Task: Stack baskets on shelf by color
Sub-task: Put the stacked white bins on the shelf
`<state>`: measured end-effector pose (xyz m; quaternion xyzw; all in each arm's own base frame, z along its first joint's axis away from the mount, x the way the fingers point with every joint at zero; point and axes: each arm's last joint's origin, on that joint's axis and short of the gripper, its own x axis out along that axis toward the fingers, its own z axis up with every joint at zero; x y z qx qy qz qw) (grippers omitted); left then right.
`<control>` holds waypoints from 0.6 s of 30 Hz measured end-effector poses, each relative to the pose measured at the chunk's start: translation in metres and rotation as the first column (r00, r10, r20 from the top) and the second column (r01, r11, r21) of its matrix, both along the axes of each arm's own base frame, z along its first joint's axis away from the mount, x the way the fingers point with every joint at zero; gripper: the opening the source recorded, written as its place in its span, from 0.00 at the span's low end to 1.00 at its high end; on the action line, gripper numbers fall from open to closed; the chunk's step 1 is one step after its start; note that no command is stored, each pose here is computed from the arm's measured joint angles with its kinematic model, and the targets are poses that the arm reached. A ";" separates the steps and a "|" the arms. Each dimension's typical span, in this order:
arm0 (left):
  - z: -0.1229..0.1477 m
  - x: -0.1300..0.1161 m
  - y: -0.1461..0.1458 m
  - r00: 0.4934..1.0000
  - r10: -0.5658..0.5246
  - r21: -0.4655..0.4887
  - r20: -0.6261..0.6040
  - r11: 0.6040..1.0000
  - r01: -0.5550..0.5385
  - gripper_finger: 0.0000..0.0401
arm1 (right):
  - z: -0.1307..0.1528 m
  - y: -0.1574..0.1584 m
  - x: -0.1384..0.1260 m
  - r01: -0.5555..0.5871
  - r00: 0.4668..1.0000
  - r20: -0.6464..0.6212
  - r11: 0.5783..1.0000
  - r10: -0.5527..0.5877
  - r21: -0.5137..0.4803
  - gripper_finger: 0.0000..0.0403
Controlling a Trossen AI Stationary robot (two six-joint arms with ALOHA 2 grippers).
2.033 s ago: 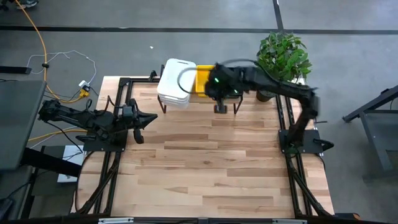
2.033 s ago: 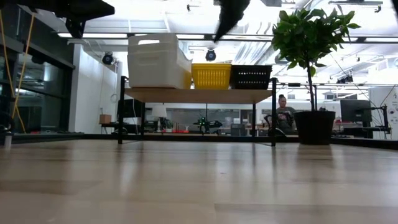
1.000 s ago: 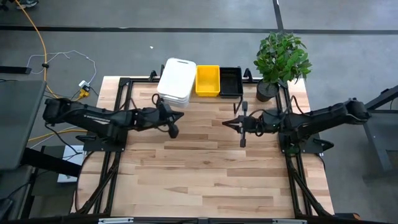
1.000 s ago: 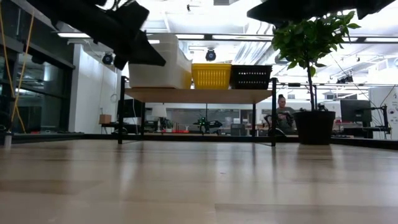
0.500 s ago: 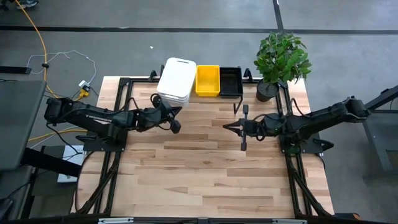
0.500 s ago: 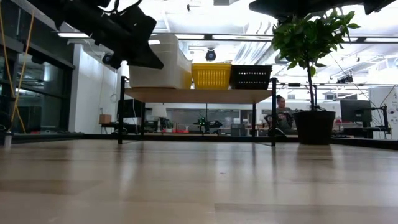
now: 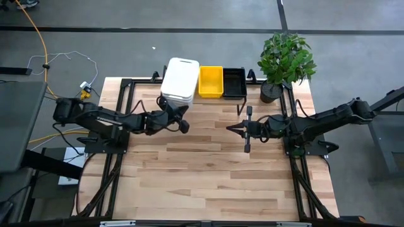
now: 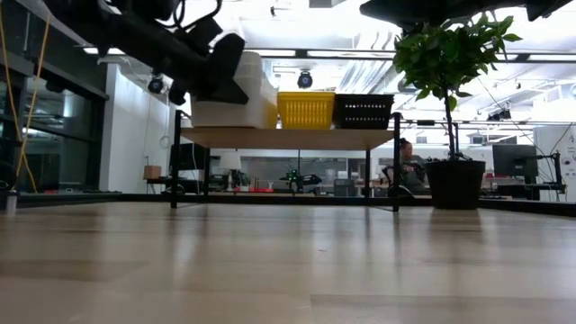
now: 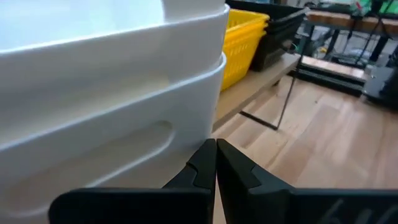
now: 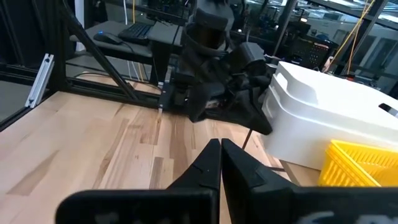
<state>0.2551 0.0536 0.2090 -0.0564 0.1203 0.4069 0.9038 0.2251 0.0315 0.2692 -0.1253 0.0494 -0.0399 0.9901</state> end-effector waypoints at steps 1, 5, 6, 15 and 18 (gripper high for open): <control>-0.001 0.002 0.001 1.000 0.006 0.004 0.009 1.000 -0.006 0.00 | 0.000 0.000 0.000 0.000 1.000 0.000 1.000 0.000 0.001 0.00; -0.003 0.006 0.005 0.999 0.022 0.021 0.032 1.000 -0.023 0.00 | 0.000 0.000 0.000 0.001 1.000 -0.001 1.000 -0.001 0.012 0.00; -0.004 0.007 0.005 0.999 0.027 0.025 0.038 0.999 -0.028 0.00 | 0.000 0.000 0.000 0.001 1.000 -0.001 1.000 -0.001 0.012 0.00; -0.012 0.017 0.007 0.997 0.048 0.069 0.061 0.996 -0.053 0.00 | 0.000 0.000 0.000 0.001 1.000 -0.001 1.000 -0.001 0.012 0.00; -0.016 0.022 0.008 0.997 0.041 0.095 0.065 0.994 -0.047 0.00 | 0.000 0.000 0.000 0.001 1.000 -0.001 1.000 -0.001 0.014 0.00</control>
